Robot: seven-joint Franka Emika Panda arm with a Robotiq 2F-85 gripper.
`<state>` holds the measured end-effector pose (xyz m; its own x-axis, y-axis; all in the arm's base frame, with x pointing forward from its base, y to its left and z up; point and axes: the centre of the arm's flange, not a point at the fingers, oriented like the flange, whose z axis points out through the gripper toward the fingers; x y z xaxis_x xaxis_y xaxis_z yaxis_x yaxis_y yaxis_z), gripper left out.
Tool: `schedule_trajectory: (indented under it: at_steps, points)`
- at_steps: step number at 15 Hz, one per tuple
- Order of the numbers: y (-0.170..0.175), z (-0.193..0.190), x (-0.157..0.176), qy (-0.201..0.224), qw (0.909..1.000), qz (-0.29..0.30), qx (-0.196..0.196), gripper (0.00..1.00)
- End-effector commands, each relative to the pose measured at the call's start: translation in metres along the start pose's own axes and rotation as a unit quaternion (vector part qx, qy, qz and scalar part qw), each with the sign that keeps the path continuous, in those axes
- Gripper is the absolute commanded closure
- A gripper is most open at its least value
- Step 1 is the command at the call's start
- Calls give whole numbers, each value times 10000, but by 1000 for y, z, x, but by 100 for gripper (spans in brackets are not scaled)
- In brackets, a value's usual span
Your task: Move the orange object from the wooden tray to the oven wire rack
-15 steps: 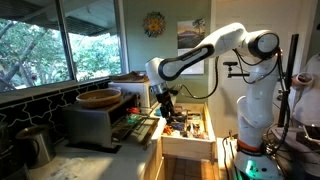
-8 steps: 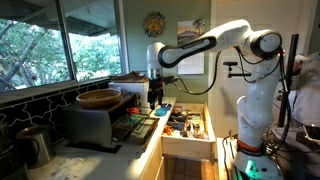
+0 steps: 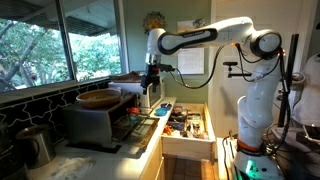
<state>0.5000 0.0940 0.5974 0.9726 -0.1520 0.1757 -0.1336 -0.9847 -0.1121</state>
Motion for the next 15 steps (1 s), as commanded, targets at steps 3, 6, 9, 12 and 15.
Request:
schedule_trajectory:
  at_steps: [3,6,9,12,15]
  points:
    - [-13,-18,29,603,9938,896,247,0]
    - [-19,-36,48,1116,9800,1586,441,0]
    - [-14,-41,41,1126,9811,1478,532,0]
    - [-14,-41,42,1122,9814,1463,530,0]
    - [-16,-39,58,1417,9619,2303,394,0]
